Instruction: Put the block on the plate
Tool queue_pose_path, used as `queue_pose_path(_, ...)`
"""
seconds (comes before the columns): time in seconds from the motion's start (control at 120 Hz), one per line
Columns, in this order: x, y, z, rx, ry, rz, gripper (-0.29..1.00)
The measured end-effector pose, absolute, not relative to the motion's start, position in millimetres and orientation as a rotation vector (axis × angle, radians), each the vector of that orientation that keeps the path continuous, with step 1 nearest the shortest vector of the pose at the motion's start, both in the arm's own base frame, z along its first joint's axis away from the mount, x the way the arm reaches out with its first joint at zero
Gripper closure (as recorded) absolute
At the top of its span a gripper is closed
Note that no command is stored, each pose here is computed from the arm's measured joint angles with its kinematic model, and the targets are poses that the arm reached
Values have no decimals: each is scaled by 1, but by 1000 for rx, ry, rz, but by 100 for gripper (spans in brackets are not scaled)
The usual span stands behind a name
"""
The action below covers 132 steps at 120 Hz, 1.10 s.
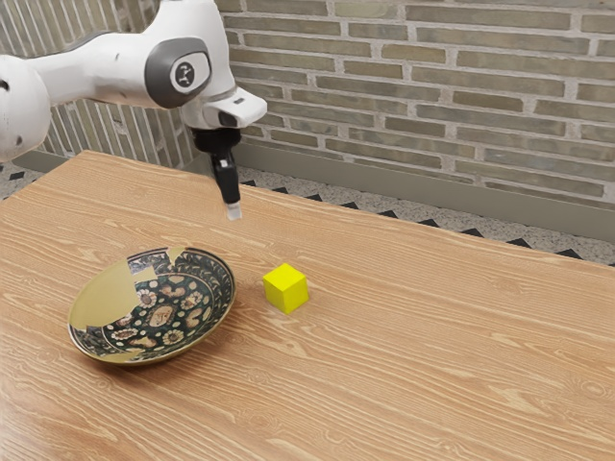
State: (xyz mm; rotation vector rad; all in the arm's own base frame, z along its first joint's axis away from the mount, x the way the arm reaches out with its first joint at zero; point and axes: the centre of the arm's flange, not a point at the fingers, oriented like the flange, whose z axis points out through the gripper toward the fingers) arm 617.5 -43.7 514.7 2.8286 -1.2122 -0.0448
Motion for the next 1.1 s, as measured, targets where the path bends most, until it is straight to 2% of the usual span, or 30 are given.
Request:
queue_pose_path(0.208,634,-74,483,2920,-1159,-62,0)
queue_pose_path(0.542,663,-58,400,2976,-797,-91,0)
queue_pose_path(0.725,697,-49,361,3019,-684,-68,0)
queue_pose_path(1.1,711,-49,284,3045,-548,-81,0)
